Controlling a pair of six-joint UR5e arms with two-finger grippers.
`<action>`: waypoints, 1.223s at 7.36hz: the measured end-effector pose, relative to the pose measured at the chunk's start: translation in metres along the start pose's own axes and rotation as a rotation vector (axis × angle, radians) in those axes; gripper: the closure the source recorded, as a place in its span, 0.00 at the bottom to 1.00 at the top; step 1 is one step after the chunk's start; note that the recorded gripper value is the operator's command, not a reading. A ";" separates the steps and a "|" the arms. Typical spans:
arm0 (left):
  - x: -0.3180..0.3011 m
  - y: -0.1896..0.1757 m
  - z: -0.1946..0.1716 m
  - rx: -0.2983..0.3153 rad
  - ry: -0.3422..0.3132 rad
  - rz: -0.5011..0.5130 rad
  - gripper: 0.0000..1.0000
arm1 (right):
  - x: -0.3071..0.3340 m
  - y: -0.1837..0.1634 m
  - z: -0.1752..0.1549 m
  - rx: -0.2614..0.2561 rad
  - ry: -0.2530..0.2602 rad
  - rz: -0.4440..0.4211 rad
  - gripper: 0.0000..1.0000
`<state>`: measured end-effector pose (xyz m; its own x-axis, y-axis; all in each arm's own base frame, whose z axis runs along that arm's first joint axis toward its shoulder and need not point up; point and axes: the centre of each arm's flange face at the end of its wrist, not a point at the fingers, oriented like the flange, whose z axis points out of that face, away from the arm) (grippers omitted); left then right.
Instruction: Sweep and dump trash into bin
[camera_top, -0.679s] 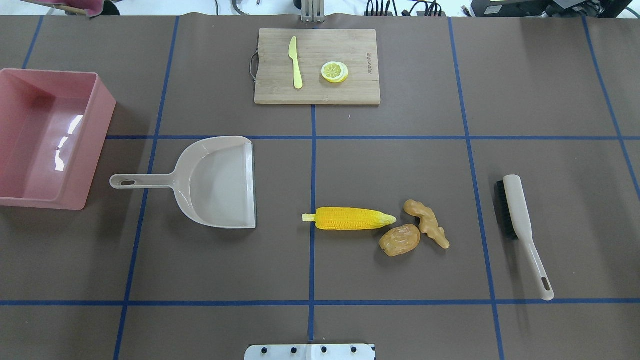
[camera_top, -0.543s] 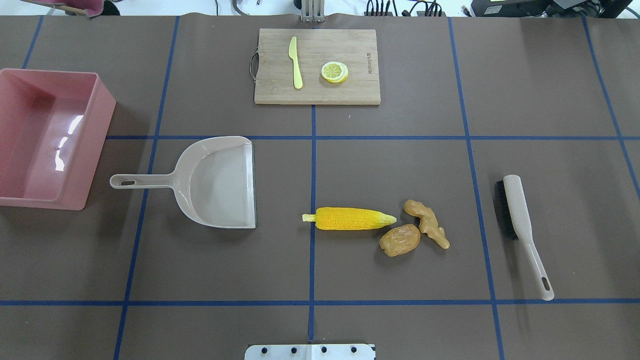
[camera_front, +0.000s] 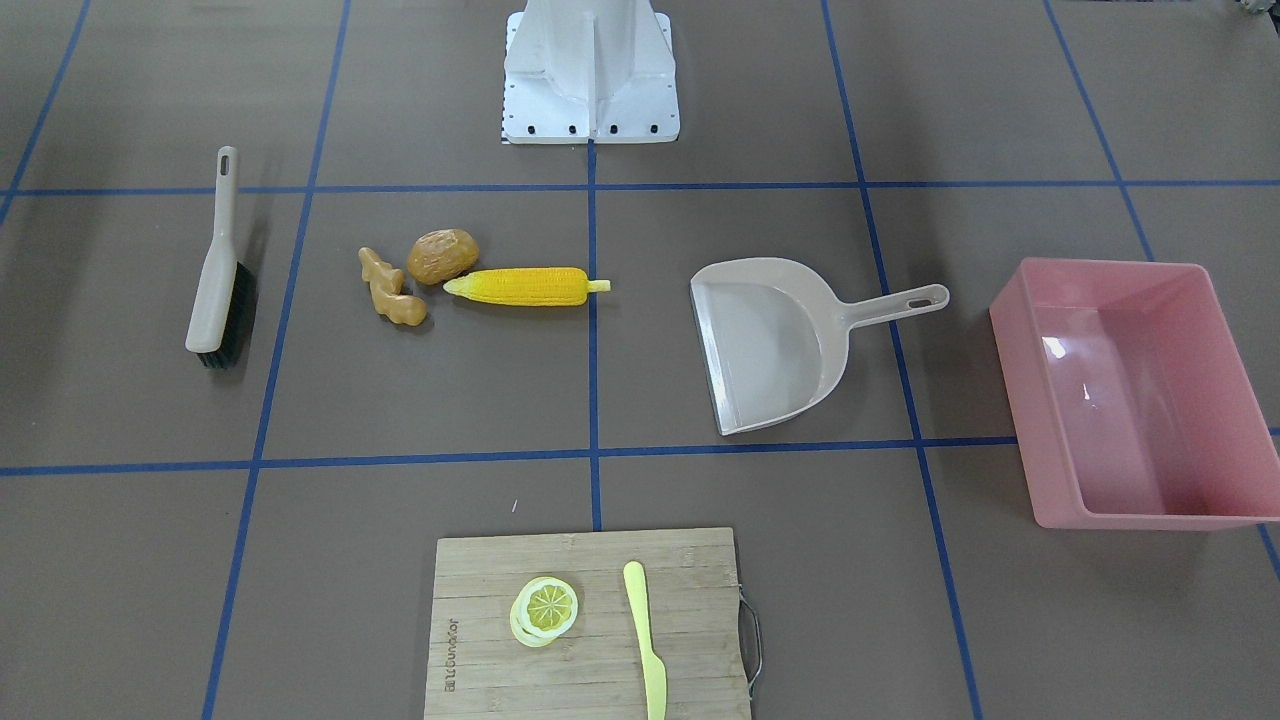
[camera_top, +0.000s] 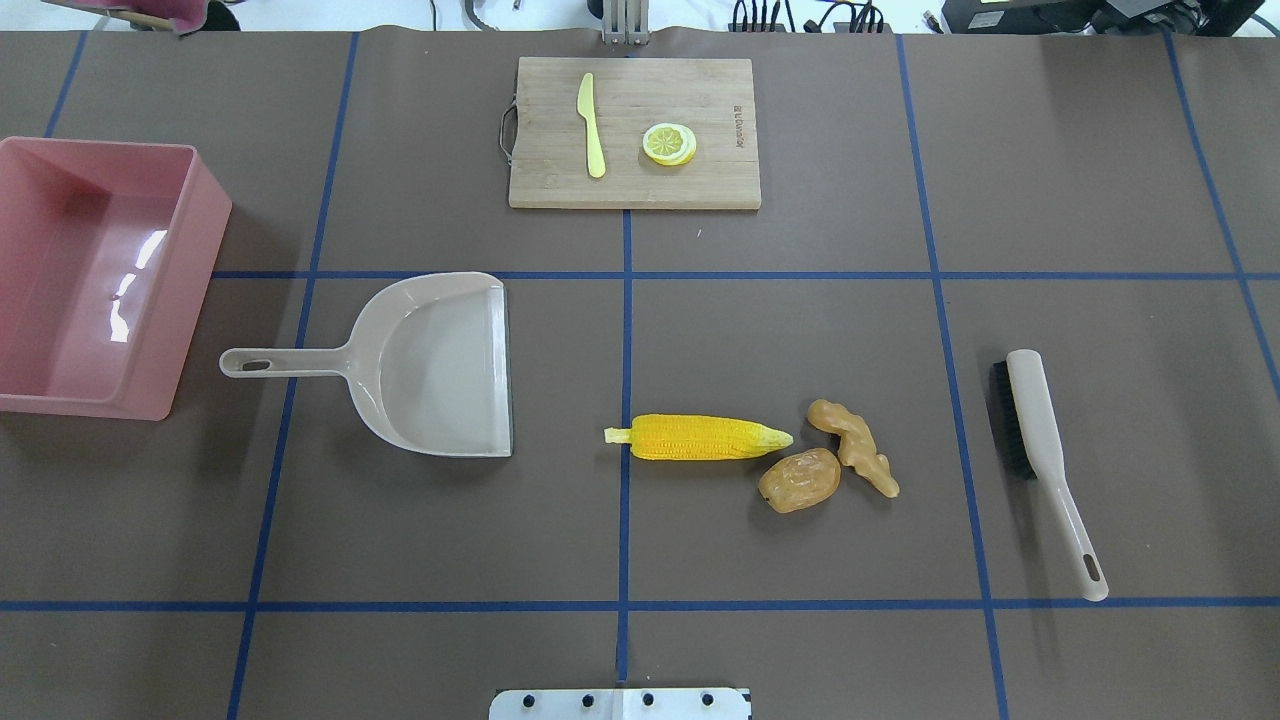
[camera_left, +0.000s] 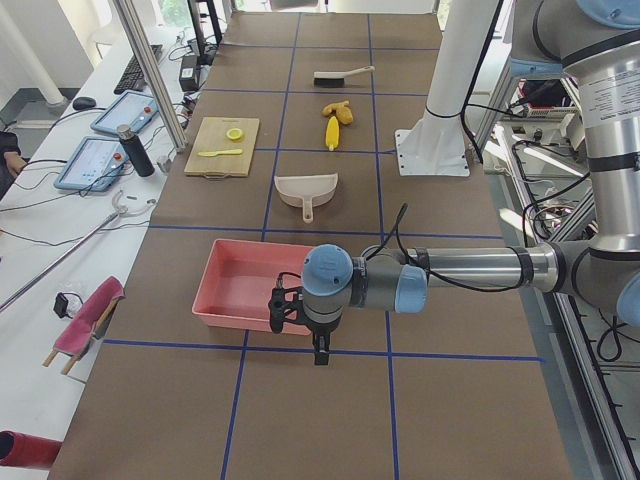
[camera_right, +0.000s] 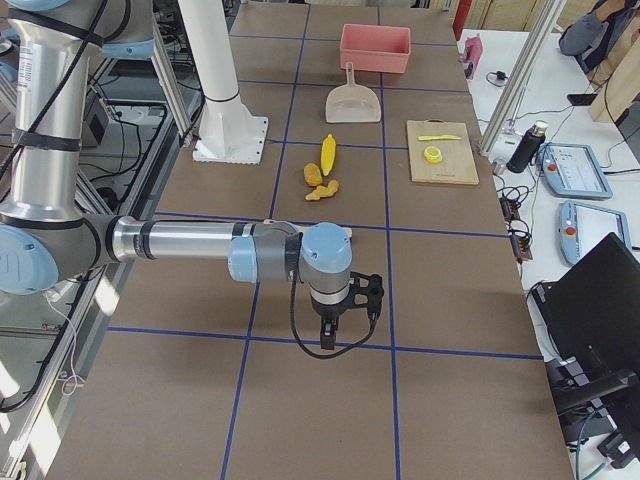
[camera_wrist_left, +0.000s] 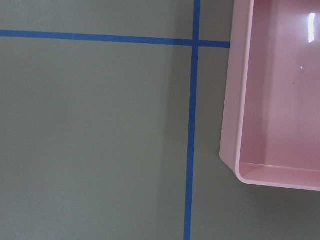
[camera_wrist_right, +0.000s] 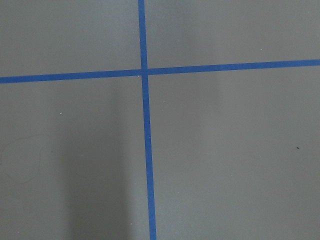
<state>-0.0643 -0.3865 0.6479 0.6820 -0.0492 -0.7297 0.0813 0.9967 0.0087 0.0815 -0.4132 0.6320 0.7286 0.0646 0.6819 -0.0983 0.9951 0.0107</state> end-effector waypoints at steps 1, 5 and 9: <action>0.000 0.000 0.000 0.001 0.000 -0.001 0.01 | 0.001 0.001 -0.002 0.005 0.005 0.001 0.00; 0.001 0.000 -0.001 0.002 0.003 0.001 0.01 | -0.004 0.007 -0.006 0.010 -0.006 -0.005 0.00; 0.002 0.000 -0.002 0.005 0.003 0.002 0.01 | -0.009 0.011 -0.003 0.035 -0.026 -0.042 0.00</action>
<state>-0.0649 -0.3867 0.6451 0.6797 -0.0466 -0.7320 0.0830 0.9965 0.0136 0.0762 -0.4025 0.6239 0.7151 0.0206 0.6987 -0.0920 0.9936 0.0648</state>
